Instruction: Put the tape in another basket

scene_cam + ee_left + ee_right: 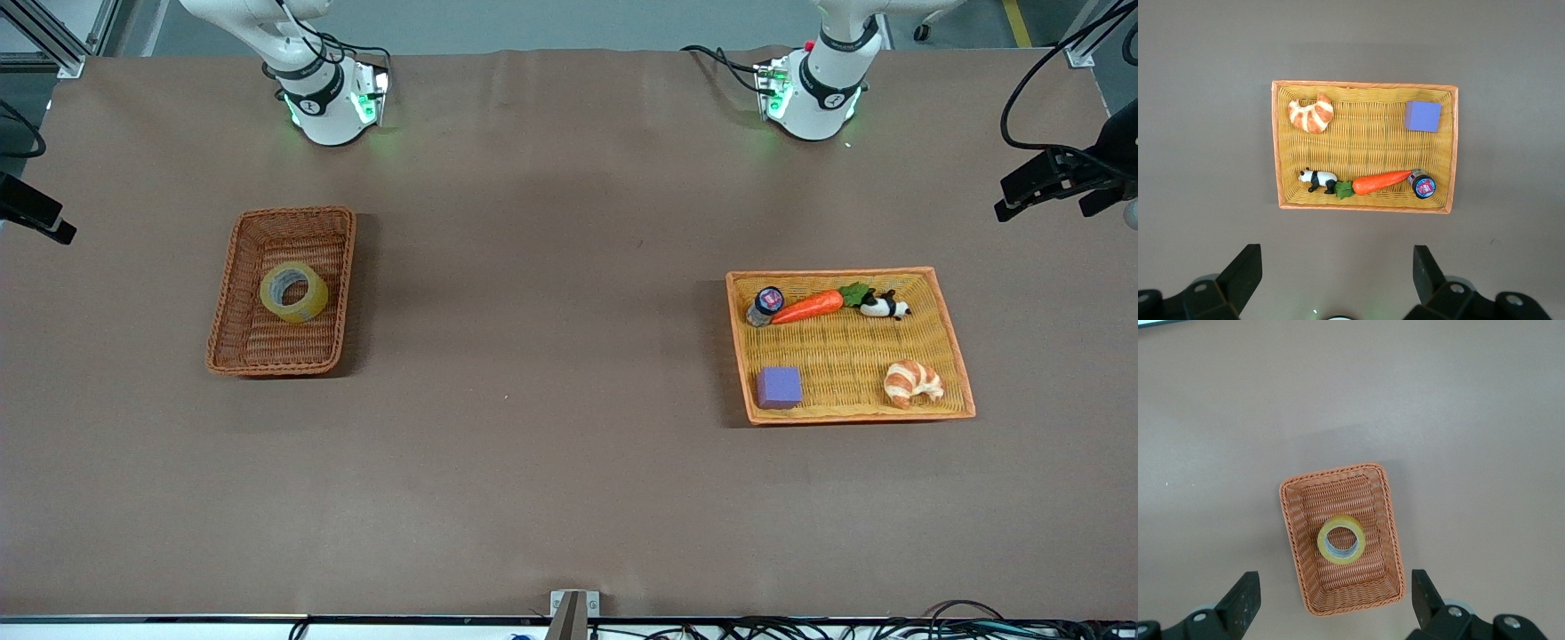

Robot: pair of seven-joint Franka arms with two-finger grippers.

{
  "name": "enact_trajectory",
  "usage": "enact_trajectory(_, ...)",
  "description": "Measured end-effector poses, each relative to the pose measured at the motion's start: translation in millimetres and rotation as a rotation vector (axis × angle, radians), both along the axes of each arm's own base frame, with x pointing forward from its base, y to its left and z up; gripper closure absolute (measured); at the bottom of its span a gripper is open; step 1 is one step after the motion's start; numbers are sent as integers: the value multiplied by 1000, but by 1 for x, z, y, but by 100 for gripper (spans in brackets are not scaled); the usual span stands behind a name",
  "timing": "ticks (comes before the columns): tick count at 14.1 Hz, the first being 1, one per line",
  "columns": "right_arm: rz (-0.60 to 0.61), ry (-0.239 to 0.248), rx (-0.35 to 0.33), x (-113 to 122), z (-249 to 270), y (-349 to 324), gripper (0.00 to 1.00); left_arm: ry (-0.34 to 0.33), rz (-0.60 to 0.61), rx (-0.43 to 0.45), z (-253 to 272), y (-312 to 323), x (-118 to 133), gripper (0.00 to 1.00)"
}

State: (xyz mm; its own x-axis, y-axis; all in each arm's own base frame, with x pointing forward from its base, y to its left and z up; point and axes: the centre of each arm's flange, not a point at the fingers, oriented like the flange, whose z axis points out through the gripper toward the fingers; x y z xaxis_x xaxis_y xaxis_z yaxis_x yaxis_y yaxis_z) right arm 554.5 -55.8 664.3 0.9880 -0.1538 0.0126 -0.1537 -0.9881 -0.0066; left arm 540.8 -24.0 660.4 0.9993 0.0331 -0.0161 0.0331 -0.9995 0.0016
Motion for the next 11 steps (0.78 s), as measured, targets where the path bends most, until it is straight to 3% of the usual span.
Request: enact_trajectory(11,5,5,0,0,-1,2,0,3,-16,21,-2,-8,1,0)
